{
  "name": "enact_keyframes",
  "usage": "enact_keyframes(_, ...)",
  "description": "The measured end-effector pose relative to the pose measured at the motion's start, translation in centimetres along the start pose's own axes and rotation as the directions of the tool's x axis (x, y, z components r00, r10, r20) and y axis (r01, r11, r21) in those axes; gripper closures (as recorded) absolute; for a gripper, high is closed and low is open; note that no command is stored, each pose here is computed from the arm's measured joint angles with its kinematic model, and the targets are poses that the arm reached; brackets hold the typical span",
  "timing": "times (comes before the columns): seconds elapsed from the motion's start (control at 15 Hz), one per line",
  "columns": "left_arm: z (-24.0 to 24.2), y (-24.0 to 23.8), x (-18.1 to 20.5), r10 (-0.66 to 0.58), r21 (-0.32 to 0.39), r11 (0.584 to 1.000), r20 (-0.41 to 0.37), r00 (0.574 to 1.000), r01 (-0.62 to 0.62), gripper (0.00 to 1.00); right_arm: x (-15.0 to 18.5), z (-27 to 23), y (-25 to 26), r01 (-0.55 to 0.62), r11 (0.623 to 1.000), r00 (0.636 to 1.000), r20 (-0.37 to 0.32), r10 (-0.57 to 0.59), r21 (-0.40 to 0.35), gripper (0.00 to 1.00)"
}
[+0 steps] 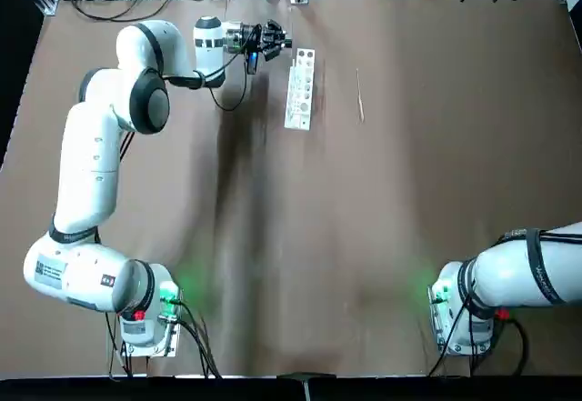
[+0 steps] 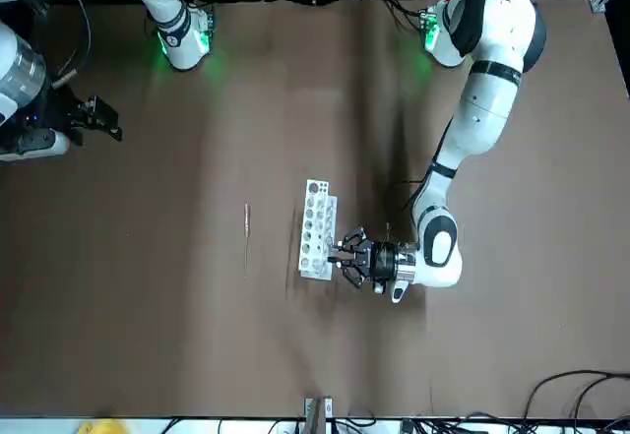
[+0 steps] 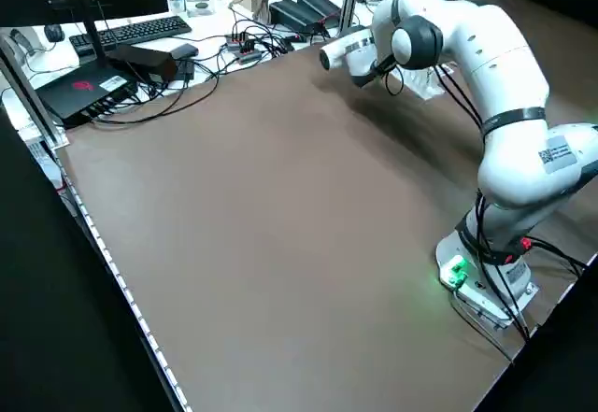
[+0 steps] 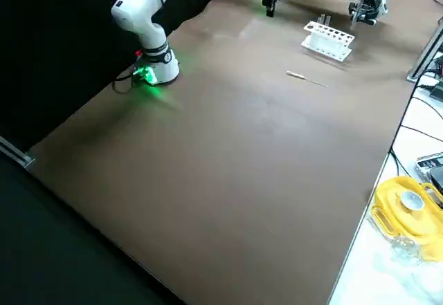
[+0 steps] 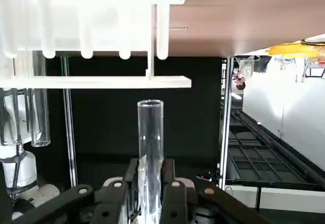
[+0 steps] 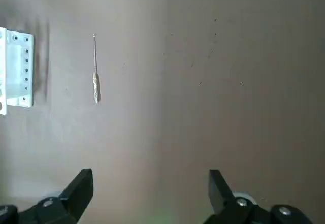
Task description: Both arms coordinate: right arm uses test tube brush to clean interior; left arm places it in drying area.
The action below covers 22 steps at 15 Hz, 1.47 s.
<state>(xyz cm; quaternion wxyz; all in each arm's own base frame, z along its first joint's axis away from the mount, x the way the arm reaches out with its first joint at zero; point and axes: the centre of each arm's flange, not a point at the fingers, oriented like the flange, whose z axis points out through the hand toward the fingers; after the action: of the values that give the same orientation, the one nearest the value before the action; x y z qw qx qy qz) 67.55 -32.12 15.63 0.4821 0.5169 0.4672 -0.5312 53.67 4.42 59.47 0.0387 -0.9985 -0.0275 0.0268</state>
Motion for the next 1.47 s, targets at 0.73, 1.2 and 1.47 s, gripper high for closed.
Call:
enact_keyframes(0.73, 1.1, -0.5, 1.4, 0.012, 0.004, 1.0, 0.014, 1.0, -0.012, 0.77, 0.0, 0.1, -0.8, 0.016, 1.0, 1.0, -0.004, -0.016, -0.004, 0.0)
enact_keyframes(1.2, 1.0, -0.6, 2.4, 0.01, 0.001, 1.0, 0.012, 1.0, -0.01, 0.77, 0.0, 0.2, -1.8, 0.04, 0.999, 0.999, -0.002, -0.04, -0.028, 0.0)
enact_keyframes(1.47, 0.9, -0.3, 2.4, 0.013, -0.009, 1.0, 0.02, 1.0, -0.013, 0.77, 0.0, 0.2, -2.3, 0.053, 0.998, 0.999, -0.002, -0.053, -0.04, 0.0)
